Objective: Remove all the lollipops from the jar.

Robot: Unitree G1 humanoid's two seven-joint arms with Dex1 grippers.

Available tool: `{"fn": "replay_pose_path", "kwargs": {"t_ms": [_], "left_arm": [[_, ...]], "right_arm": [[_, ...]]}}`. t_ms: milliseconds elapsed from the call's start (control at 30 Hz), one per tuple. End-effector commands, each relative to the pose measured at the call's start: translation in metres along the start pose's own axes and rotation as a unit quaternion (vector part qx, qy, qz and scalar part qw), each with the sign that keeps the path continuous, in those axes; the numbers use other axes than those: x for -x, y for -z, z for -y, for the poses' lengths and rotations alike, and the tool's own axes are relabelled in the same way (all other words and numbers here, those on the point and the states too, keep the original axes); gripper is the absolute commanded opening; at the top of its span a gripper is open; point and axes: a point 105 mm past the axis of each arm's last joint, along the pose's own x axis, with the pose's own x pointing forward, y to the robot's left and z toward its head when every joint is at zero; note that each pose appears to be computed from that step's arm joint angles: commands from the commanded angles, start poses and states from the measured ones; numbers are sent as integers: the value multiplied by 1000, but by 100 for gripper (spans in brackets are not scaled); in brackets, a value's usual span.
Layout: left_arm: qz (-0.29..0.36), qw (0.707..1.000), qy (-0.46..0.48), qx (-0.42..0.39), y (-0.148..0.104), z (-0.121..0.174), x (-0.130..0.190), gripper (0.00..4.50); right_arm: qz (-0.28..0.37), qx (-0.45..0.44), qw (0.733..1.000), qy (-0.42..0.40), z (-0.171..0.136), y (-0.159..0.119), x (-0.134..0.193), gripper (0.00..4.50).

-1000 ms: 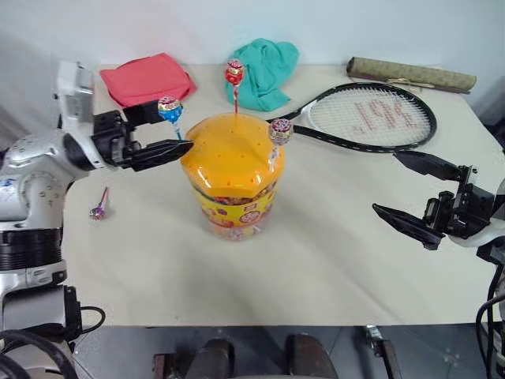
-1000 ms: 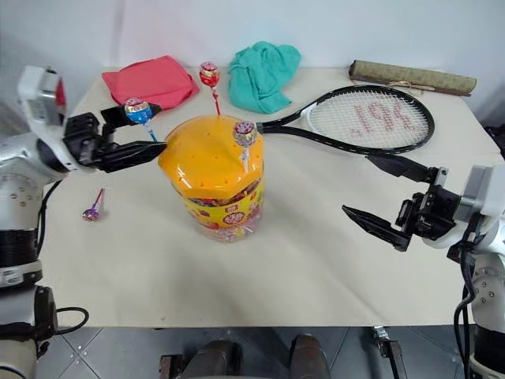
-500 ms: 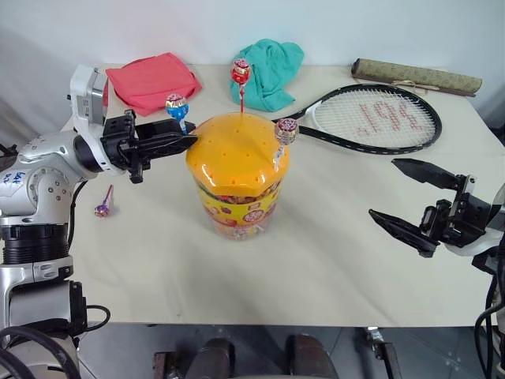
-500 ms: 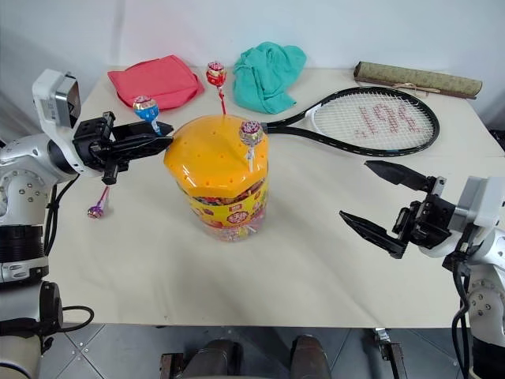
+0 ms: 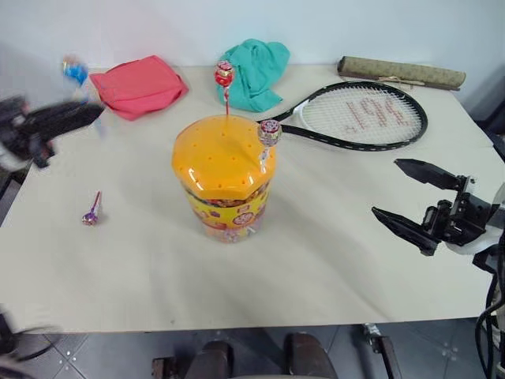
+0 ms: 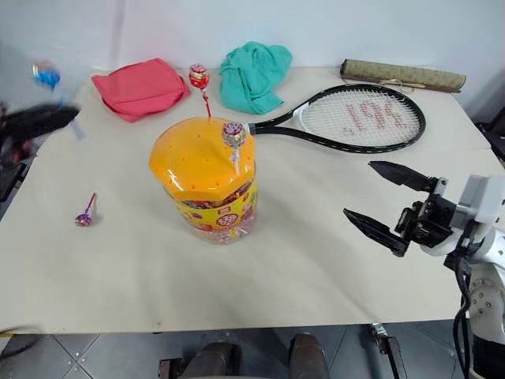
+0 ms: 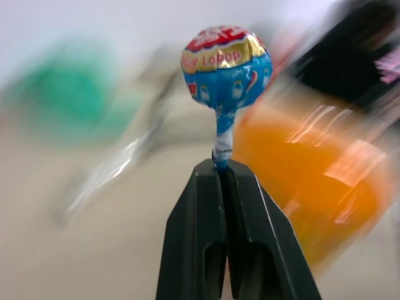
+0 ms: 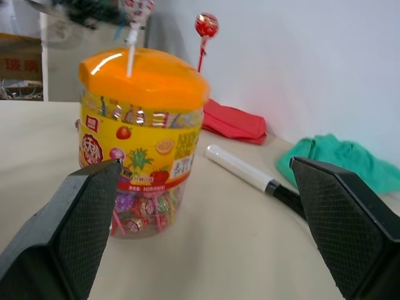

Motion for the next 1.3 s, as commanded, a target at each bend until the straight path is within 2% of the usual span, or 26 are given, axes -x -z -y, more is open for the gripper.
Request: {"fn": "replay_pose_path", "kwargs": {"t_ms": [33, 100, 200, 300, 367, 433, 567, 667, 833, 900, 967, 1067, 1200, 1233, 1300], "left_arm": [[-97, 990, -87, 43, 39, -4, 2, 1], [-125, 985, -104, 56, 62, 1, -3, 1], [-132, 980, -136, 68, 89, 3, -15, 1], [-133, 975, -158, 81, 105, 5, -24, 1], [-164, 965, -196, 55, 121, -1, -23, 1], [-174, 959, -223, 34, 126, -4, -26, 1], [-153, 961, -229, 36, 123, -5, -30, 1], [-133, 967, -213, 45, 118, -1, -32, 67], [-62, 986, -150, 49, 94, 9, -35, 227], [-55, 989, -139, 22, 89, 4, -24, 281], [-50, 987, -149, 30, 87, -6, -12, 342], [13, 998, -60, -4, 61, 6, 3, 433], [132, 985, 43, -100, 28, 20, 31, 433], [147, 979, 64, -127, 22, 23, 35, 433], [164, 972, 108, -129, 10, 33, 33, 433]], "right_arm": [[12, 3, 1000, -10, 0, -5, -4, 450], [15, -2, 1000, -16, -1, -2, -7, 450], [16, -10, 999, -31, -3, 1, -12, 450], [18, -10, 999, -37, -4, 2, -15, 450], [20, -9, 999, -37, -4, 2, -17, 450], [21, -10, 999, -36, -4, 2, -18, 450], [20, -12, 999, -34, -7, 4, -17, 450], [17, -15, 999, -31, -6, 4, -15, 450], [10, -13, 999, -29, -3, 1, -14, 450], [1, -7, 999, -34, -2, -2, -12, 450], [-1, -8, 999, -39, -1, -8, -11, 450], [4, -16, 998, -64, -6, -19, -15, 450], [30, -43, 994, -95, -14, -32, -37, 450], [43, -46, 993, -102, -17, -35, -45, 450], [49, -54, 992, -99, -18, -35, -61, 450]]}}
